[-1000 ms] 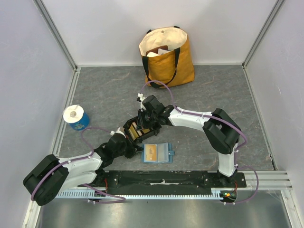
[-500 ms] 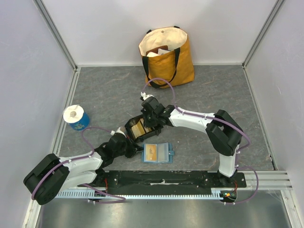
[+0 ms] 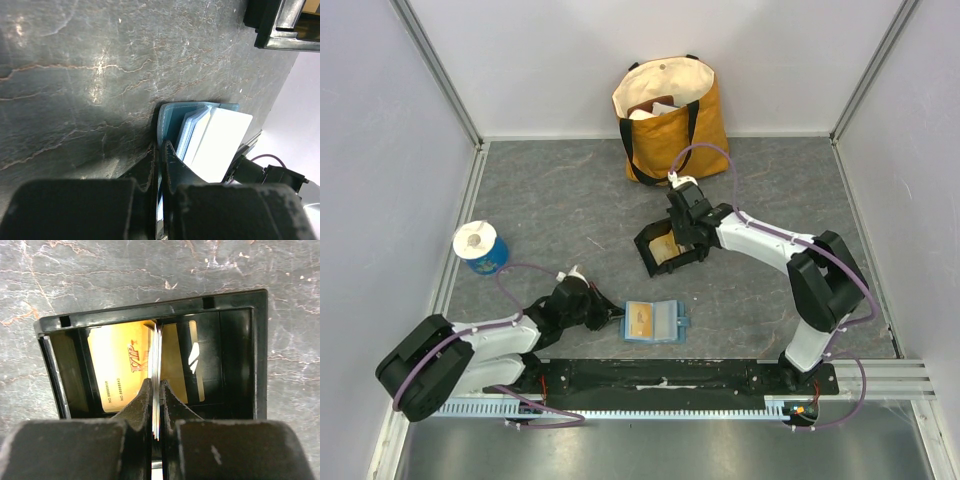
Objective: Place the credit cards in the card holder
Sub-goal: Pick up the credit card from the storage box.
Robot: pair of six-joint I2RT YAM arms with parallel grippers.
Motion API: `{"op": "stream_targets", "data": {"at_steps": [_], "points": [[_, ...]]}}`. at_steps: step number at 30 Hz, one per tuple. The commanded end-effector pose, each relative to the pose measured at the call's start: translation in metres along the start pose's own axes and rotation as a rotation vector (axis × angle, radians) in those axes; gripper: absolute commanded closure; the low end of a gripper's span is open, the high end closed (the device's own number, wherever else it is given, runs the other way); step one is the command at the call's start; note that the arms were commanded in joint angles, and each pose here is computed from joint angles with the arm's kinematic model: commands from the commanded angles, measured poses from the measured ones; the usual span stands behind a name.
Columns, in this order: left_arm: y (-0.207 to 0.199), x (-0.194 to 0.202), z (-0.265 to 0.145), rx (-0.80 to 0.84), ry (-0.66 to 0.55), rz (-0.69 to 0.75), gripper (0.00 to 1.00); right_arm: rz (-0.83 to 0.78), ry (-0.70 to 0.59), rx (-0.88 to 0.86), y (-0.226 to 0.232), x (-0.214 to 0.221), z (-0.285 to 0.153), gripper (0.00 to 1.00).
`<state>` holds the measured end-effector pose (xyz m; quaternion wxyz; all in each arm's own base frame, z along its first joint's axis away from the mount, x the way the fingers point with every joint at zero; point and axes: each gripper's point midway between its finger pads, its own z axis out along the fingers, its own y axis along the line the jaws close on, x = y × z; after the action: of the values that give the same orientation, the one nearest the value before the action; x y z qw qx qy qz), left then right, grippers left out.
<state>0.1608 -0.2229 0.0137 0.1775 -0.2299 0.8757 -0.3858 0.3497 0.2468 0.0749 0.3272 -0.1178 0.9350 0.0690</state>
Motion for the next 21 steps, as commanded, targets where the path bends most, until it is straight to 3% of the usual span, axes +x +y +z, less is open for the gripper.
{"op": "stream_targets", "data": {"at_steps": [1, 6, 21], "points": [[0.032, 0.006, 0.002, -0.115, 0.023, 0.058, 0.98, -0.079, 0.033, -0.019, -0.007, 0.006, -0.012, 1.0], [0.03, 0.006, 0.005, -0.116, 0.034, 0.061, 0.98, -0.036, 0.019, -0.16, 0.03, -0.004, -0.018, 1.0], [0.027, 0.011, 0.013, -0.117, 0.075, 0.063, 0.98, -0.047, 0.045, -0.219, 0.081, 0.012, -0.016, 0.99]]}}
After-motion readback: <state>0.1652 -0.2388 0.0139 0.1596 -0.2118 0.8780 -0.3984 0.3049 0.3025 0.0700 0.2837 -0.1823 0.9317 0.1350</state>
